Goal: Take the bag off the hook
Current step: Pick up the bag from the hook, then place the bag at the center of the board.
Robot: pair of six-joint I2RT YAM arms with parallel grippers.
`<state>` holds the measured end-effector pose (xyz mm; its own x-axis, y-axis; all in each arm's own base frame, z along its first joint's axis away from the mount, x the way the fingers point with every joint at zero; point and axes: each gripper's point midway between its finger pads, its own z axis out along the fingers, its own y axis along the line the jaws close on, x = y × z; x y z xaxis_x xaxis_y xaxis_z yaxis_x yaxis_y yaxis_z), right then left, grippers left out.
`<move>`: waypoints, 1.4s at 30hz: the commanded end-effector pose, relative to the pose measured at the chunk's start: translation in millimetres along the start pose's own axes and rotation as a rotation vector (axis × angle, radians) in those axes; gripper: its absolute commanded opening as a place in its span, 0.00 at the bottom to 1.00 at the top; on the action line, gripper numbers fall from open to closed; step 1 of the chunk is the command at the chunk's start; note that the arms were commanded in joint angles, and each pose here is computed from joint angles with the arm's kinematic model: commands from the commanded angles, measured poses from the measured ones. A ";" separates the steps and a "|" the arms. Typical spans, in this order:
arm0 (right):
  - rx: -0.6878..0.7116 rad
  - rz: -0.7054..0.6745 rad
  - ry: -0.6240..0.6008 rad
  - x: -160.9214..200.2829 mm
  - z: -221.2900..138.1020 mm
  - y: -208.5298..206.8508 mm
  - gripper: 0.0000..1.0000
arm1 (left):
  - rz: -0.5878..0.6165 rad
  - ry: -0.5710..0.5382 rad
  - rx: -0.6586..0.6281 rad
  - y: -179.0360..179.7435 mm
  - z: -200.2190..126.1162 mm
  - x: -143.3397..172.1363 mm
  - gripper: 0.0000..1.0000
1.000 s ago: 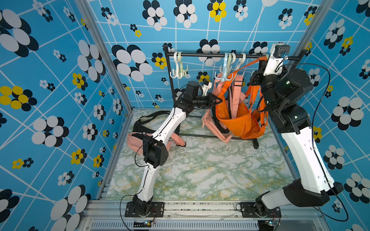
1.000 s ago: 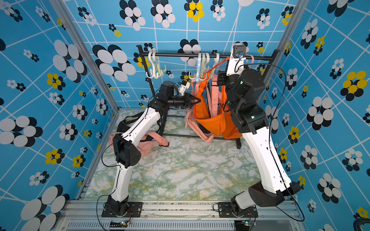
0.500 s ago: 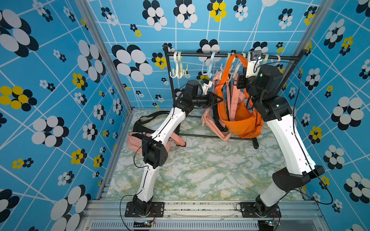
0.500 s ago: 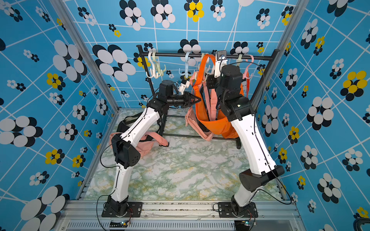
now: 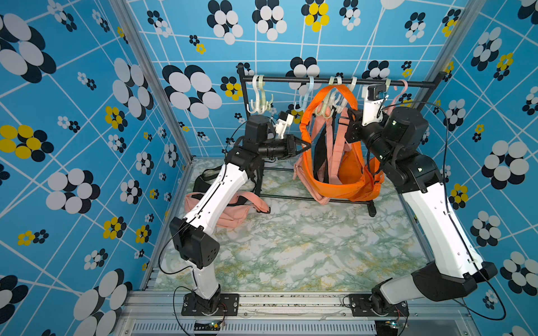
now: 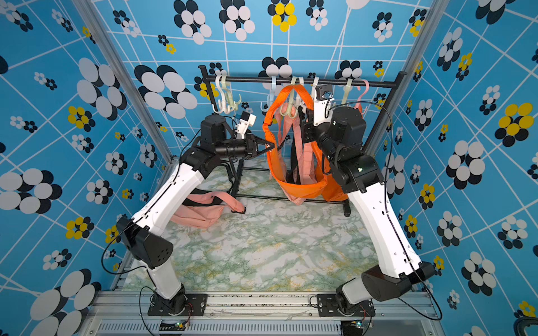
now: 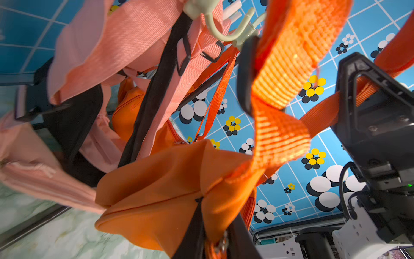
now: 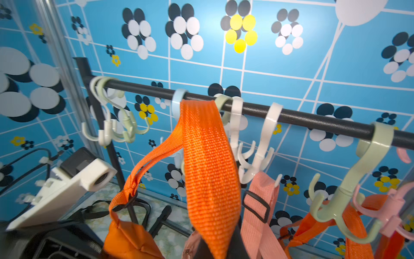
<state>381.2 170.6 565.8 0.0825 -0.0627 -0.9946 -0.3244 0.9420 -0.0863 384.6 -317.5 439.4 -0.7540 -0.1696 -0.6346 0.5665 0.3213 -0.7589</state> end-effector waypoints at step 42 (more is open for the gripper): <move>-0.858 0.365 0.704 299.3 79.4 354.9 0.00 | -0.710 -0.358 -1.350 241.0 -395.3 216.1 0.12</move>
<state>358.8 511.4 240.6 -0.5995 -0.2767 -0.7510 -0.7823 0.4008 0.4769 208.1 83.9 174.3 -0.5087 -0.8005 -0.3169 -0.7448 0.5938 -0.3045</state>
